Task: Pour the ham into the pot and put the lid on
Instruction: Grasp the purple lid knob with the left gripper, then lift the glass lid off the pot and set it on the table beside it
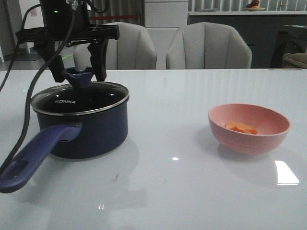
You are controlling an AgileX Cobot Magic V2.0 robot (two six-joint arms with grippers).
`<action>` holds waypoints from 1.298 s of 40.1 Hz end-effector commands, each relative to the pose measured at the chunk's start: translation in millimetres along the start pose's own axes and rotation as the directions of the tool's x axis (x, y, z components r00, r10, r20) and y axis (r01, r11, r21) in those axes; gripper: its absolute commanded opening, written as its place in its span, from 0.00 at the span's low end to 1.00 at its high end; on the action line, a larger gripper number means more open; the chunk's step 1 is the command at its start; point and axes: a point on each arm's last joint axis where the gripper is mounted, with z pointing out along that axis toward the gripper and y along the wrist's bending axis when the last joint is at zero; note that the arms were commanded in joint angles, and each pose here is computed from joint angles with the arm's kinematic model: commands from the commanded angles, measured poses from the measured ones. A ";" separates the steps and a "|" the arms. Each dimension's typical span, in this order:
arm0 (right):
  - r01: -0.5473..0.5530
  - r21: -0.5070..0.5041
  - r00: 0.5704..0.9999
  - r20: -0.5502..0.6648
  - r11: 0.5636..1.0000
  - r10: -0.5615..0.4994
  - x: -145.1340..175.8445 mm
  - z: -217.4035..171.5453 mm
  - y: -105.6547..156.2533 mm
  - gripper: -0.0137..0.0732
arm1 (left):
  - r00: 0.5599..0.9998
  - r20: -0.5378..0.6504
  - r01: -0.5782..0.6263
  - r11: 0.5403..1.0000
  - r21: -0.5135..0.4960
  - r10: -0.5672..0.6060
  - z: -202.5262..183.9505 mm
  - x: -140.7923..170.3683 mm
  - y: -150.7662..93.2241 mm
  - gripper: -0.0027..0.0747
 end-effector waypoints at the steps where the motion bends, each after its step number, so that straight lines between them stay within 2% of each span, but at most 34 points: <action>1: 0.020 0.008 0.995 0.098 1.000 -0.021 -9.2 -2.2 -0.2 0.33 | 0.993 0.118 -0.001 0.999 0.038 -0.004 -51.4 -0.3 3.8 0.36; 15: 0.020 0.008 0.995 0.098 1.000 -0.021 -9.2 -2.2 -0.2 0.33 | 0.982 0.184 -0.042 0.999 0.033 0.035 -86.9 2.2 24.4 0.36; 20: 0.020 0.008 0.995 0.098 1.000 -0.021 -9.2 -2.2 -0.2 0.33 | 0.980 0.199 -0.031 0.999 0.012 0.028 -99.8 1.0 45.3 0.36; 29: 0.020 0.008 0.995 0.098 1.000 -0.021 -9.2 -2.2 -0.2 0.33 | 0.971 0.232 0.064 0.998 -0.021 -0.058 -115.1 8.5 99.7 0.36; 36: 0.020 0.008 0.995 0.098 1.000 -0.021 -9.2 -2.2 -0.2 0.33 | 0.967 0.226 0.132 0.990 -0.049 -0.117 -95.2 27.5 141.7 0.36; 44: 0.020 0.008 0.995 0.098 1.000 -0.021 -9.2 -2.2 -0.2 0.33 | 0.953 0.172 0.254 0.967 0.002 -0.250 -56.6 49.5 187.0 0.36; 52: 0.020 0.008 0.995 0.098 1.000 -0.021 -9.2 -2.2 -0.2 0.33 | 0.939 0.180 0.302 0.953 -0.016 -0.295 -27.3 63.9 206.3 0.37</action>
